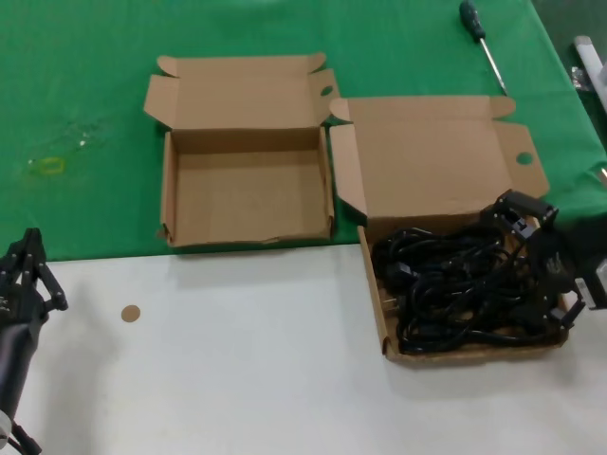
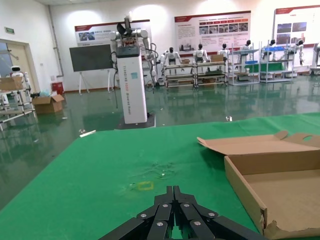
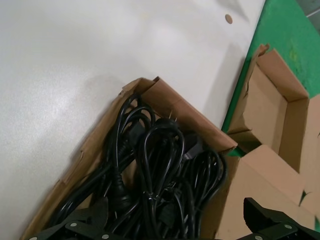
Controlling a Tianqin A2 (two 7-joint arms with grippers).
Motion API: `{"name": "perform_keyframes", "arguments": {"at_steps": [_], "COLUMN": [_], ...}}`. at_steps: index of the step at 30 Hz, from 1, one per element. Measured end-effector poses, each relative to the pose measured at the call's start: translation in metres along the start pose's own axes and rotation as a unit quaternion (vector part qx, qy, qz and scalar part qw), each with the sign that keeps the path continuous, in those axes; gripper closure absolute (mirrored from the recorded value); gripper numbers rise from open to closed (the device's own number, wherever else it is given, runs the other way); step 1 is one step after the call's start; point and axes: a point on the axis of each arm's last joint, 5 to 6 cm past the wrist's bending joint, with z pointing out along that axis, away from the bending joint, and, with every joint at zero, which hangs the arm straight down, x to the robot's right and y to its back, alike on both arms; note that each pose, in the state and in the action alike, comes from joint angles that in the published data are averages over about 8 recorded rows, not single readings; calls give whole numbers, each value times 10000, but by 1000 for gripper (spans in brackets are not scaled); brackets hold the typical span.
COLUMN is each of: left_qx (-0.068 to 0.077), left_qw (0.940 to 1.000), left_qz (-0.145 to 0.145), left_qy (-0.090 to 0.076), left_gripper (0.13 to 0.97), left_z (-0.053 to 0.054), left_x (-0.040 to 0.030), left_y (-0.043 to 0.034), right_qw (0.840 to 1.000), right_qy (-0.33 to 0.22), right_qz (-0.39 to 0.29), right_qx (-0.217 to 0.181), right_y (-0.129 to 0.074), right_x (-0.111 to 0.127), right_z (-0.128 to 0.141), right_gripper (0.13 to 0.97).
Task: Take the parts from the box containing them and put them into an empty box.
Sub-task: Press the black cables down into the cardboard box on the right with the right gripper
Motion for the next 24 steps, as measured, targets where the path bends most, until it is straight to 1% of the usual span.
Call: {"name": "perform_keyframes", "arguments": {"at_steps": [11,19,23,24], "left_qx": [0,0,0,0], "left_qw": [10000,10000,10000,10000], "left_qz": [0,0,0,0], "left_qy": [0,0,0,0], "left_gripper": [945,945,945,945], "left_z": [0,0,0,0], "left_x": [0,0,0,0], "left_y": [0,0,0,0], "right_qw": [10000,10000,10000,10000], "right_qy": [28,56,67,68], "right_qz": [17,54,62,63], "right_qx": [-7,-18,-24,-26], "right_y": [75,88,98,100], "right_x": [-43,-36,-37,-38], "right_z": [151,184,194,197], "right_gripper": [173,288,288,311]}}
